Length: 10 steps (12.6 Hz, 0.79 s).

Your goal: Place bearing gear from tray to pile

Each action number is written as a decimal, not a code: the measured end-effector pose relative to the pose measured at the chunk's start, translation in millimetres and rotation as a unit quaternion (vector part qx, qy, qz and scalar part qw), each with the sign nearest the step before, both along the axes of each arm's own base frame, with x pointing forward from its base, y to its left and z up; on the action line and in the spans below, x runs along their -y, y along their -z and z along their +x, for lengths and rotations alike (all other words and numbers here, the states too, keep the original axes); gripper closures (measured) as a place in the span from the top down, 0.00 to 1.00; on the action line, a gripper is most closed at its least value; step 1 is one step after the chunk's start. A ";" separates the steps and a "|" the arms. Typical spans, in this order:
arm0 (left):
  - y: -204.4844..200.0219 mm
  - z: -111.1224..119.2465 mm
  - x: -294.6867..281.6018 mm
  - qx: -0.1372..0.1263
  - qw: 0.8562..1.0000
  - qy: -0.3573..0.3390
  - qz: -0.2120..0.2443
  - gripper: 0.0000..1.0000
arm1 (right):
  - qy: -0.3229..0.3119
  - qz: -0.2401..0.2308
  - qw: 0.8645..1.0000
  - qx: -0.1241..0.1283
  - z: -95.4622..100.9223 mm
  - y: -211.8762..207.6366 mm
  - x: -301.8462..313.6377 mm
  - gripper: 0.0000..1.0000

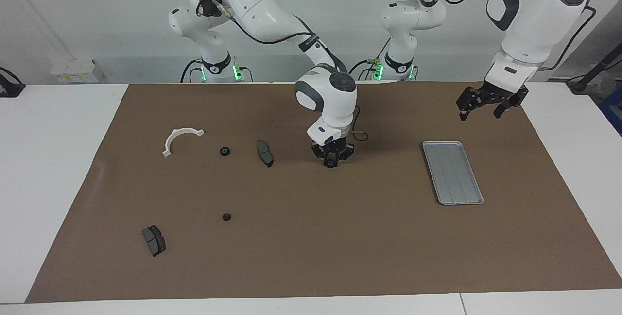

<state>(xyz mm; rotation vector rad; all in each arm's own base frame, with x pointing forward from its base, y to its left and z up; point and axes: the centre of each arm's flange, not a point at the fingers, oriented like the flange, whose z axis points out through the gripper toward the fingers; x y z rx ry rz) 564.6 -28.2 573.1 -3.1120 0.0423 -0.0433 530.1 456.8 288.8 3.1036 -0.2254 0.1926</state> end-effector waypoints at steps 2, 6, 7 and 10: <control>0.0 0.0 0.0 0.000 1.000 0.000 0.000 1.00 | 0.001 0.000 1.000 0.000 1.4 -0.1 1.4 0.36; 0.0 0.0 -0.1 0.000 1.000 -0.002 0.000 1.00 | 0.022 -0.001 1.000 0.007 20.1 -6.8 23.2 0.36; 0.0 0.0 -0.1 0.000 1.000 -0.002 0.000 1.00 | 0.038 0.002 0.999 0.012 33.6 -15.8 41.7 0.36; 0.6 -0.1 0.0 -0.001 1.000 -0.002 0.000 1.00 | 0.052 -0.008 0.999 0.016 65.8 -44.5 130.7 0.36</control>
